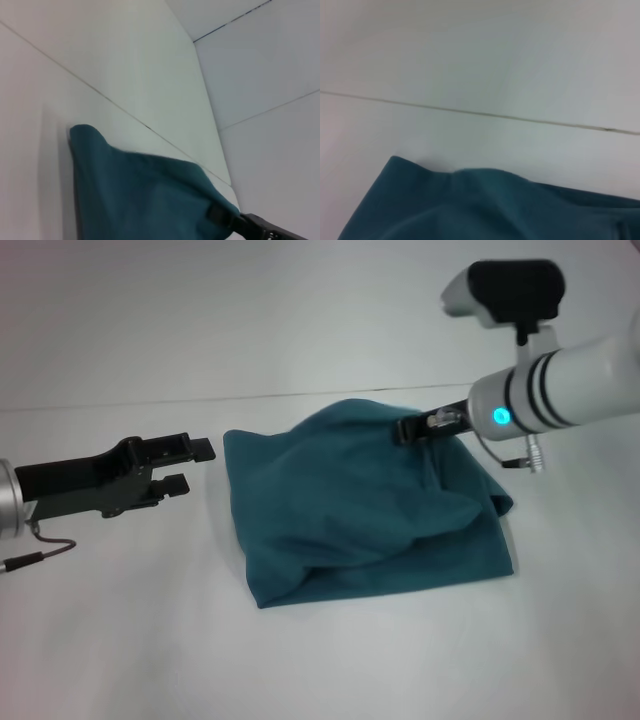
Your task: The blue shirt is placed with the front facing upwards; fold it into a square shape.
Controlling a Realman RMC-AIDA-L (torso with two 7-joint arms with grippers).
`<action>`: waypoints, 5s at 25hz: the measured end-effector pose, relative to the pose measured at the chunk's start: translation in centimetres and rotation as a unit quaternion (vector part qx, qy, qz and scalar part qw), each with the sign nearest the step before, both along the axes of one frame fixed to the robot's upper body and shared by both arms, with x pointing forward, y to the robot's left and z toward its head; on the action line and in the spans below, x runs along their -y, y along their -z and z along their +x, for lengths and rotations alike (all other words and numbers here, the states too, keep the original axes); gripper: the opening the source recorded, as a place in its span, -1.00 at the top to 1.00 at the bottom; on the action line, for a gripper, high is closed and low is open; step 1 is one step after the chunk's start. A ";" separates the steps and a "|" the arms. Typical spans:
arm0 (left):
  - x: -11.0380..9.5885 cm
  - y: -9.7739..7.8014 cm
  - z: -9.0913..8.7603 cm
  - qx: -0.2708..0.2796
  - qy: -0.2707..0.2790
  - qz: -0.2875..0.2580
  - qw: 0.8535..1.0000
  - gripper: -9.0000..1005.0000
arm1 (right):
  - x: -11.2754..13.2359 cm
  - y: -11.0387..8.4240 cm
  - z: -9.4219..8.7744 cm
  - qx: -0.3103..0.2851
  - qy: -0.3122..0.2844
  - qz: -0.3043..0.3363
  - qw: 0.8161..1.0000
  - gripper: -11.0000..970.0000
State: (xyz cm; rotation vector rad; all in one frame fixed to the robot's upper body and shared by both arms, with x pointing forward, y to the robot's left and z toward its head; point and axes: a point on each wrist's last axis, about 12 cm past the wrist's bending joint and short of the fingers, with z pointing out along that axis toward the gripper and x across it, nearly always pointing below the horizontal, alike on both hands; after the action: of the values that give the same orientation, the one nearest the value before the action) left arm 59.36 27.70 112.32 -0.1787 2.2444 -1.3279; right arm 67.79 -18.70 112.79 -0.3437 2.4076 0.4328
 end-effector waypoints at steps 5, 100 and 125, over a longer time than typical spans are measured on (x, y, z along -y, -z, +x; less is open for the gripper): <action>0.0 0.0 0.0 0.001 0.000 -0.001 1.000 -0.50 | 0.9 -0.4 0.0 -0.007 0.007 0.002 1.000 0.95; 0.1 0.9 -0.3 -0.002 -0.015 -0.011 1.000 -0.50 | 1.0 2.7 -2.1 -0.116 0.046 0.044 0.991 -0.37; -1.8 0.3 -0.4 0.017 -0.060 -0.047 0.997 -0.50 | 1.8 2.2 -2.2 -0.125 0.044 0.076 0.988 0.20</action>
State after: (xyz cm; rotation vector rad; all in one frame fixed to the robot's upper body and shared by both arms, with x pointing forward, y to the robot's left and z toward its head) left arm 58.91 29.49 112.03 -0.3168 2.1099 -1.3627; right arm 65.56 -20.48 110.58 -0.1192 2.5999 0.6485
